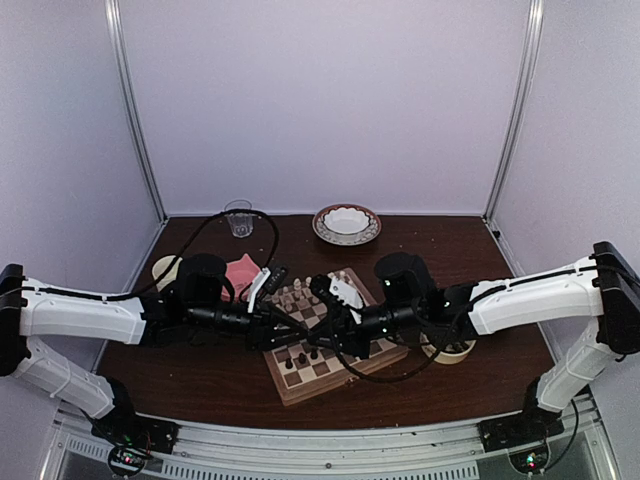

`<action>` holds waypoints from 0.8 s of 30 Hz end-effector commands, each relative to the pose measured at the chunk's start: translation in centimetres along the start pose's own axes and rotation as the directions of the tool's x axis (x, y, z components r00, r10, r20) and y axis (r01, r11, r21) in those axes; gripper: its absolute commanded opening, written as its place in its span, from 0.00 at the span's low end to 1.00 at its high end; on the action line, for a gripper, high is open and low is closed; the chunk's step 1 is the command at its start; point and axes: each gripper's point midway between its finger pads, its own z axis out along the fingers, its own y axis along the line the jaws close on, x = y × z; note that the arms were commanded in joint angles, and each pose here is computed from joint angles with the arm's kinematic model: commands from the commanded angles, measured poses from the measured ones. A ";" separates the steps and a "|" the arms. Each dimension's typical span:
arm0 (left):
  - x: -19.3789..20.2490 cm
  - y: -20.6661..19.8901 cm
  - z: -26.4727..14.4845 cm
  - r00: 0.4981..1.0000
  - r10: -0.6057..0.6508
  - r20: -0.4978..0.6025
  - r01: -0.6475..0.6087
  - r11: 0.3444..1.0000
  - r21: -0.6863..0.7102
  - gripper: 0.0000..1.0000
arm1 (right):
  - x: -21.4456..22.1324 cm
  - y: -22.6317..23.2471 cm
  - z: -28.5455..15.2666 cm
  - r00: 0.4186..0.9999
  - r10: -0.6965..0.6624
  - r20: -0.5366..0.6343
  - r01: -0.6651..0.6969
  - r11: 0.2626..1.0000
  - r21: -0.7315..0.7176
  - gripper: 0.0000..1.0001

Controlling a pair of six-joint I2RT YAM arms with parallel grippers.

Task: Set up the chess pieces on the board
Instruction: Pass from the right arm to the left

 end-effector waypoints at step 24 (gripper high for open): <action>-2.4 0.1 -1.2 0.996 0.017 0.093 -0.015 1.000 -0.015 0.00 | -2.7 0.1 -1.7 0.990 0.021 0.143 -0.027 0.999 0.039 0.52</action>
